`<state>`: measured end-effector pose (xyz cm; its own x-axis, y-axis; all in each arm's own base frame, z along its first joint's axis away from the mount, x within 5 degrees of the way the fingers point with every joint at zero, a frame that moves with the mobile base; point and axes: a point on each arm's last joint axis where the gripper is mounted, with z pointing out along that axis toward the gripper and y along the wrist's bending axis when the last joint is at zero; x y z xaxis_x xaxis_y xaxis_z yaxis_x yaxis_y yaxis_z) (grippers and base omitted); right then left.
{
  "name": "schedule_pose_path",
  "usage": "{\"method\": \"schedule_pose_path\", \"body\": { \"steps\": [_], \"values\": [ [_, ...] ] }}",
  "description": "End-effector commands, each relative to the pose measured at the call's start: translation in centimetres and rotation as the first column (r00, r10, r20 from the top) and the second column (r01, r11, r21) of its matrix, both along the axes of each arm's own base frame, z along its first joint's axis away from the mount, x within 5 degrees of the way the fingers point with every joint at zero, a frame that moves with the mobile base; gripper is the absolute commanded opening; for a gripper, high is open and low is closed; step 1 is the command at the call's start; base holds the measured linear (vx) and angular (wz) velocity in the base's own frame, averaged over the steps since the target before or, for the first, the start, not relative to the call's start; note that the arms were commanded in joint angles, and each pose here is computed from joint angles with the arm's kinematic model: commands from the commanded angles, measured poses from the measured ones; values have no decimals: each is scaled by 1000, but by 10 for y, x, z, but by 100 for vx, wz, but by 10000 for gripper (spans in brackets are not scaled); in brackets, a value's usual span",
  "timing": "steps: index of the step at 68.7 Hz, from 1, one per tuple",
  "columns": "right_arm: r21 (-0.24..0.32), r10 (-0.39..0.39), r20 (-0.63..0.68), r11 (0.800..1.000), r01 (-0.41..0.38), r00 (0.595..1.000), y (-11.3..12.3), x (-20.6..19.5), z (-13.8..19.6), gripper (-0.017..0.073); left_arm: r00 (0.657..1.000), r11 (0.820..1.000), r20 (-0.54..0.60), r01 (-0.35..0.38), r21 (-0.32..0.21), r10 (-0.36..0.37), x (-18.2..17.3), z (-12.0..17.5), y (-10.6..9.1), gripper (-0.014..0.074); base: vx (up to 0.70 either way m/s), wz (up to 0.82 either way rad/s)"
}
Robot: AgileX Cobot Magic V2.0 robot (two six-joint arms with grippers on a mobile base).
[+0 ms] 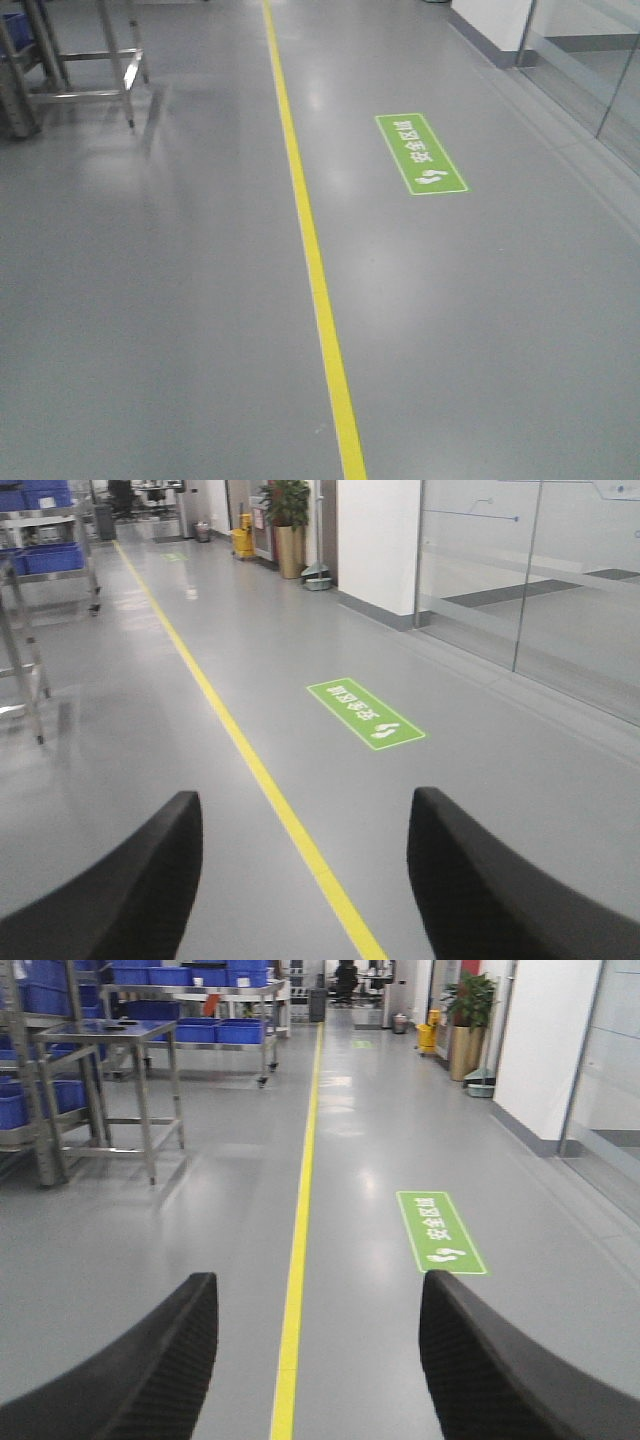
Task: Move and align brake pads A on conveyor
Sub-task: 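Drive along the yellow floor line toward the blue bin shelves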
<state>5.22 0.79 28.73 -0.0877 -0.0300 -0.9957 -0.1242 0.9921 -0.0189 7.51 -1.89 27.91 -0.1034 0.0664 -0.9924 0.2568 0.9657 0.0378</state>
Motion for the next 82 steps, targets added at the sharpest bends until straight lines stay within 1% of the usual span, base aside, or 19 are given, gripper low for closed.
{"method": "schedule_pose_path", "body": {
  "steps": [1,19,59,82],
  "values": [
    [-5,-11,87,1000,11,996,-1,0,15,432,996,999,82,20,-27,-18,1,15,-2,439,36,-32],
    [-5,-10,86,1000,11,996,-1,0,15,432,996,999,82,20,-27,-18,1,15,-2,439,41,-15],
    [-5,-11,88,1000,11,996,-1,0,15,432,996,999,82,20,-27,-18,1,15,-2,439,54,18],
    [-5,-11,88,1000,11,996,-1,0,15,432,996,999,82,20,-27,-18,1,15,-2,439,58,-3]
  ]
}}
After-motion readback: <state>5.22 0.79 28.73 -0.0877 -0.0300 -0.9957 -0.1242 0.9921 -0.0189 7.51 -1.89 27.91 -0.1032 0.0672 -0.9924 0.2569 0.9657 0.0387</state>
